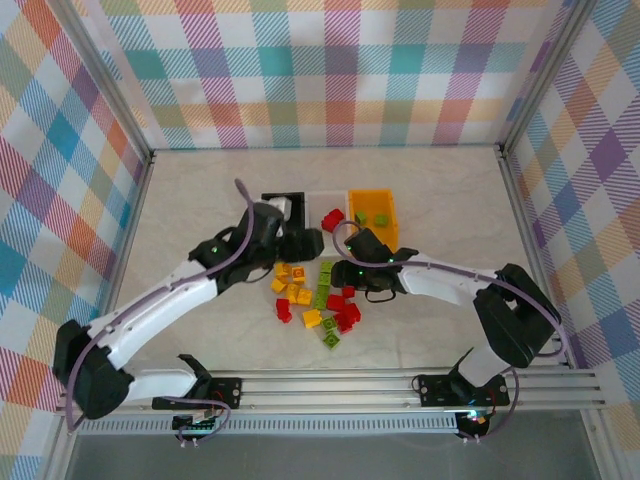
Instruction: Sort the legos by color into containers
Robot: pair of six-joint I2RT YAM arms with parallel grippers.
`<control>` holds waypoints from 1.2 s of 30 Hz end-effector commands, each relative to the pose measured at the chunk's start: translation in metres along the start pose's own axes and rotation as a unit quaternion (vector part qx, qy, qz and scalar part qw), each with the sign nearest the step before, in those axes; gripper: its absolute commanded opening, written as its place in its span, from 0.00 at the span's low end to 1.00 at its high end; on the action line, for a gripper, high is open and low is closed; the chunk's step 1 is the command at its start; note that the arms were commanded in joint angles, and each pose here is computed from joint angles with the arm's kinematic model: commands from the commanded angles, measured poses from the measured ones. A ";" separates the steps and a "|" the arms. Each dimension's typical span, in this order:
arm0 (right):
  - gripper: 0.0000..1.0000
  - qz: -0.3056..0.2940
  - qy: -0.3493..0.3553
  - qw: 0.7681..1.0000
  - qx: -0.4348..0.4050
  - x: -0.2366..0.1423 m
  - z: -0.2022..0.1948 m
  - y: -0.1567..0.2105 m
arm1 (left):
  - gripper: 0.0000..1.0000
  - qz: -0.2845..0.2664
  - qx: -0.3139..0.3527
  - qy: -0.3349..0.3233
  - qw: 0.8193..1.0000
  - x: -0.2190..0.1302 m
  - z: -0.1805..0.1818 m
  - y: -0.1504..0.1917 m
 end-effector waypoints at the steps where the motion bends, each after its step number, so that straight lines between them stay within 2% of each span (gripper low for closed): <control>1: 0.66 -0.002 0.024 1.000 -0.011 0.008 0.003 -0.001 | 1.00 0.013 -0.035 -0.029 0.999 -0.006 0.016 0.032; 6: 0.57 0.008 0.060 0.998 -0.009 0.020 -0.003 0.006 | 1.00 0.014 -0.052 -0.045 0.998 -0.019 0.031 0.060; 10: 0.45 -0.002 0.078 0.997 0.003 0.020 -0.014 0.011 | 1.00 0.021 -0.054 -0.053 0.997 -0.022 0.036 0.068; 14: 0.33 -0.023 0.072 0.997 0.014 0.011 -0.024 0.014 | 1.00 0.017 -0.060 -0.062 0.996 -0.023 0.040 0.075; 19: 0.25 -0.054 0.054 0.997 0.003 -0.014 -0.023 0.010 | 1.00 0.023 -0.052 -0.071 0.996 -0.022 0.044 0.080; 24: 0.24 -0.089 0.006 0.996 -0.030 -0.050 0.004 -0.006 | 1.00 0.027 -0.056 -0.075 0.995 -0.022 0.048 0.090; 27: 0.25 -0.106 -0.009 0.993 -0.053 -0.058 0.030 -0.027 | 1.00 0.028 -0.058 -0.072 0.995 -0.023 0.050 0.096; 30: 0.26 -0.118 -0.017 0.991 -0.059 -0.051 0.053 -0.052 | 1.00 0.035 -0.059 -0.072 0.995 -0.023 0.051 0.100; 36: 0.27 -0.126 0.005 0.991 -0.051 -0.010 0.082 -0.104 | 1.00 0.048 -0.062 -0.074 0.994 -0.023 0.054 0.106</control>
Point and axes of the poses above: each hand's point on the last joint's axis, 136 mm out from that joint toward the fingers, its own x axis out along the fingers, its own z axis along the line the jaws close on, y = z × x, the point moved 10 cm from there along -x, back along the fingers, and after that the axes turned 15 degrees about x, right-handed, at the moved point
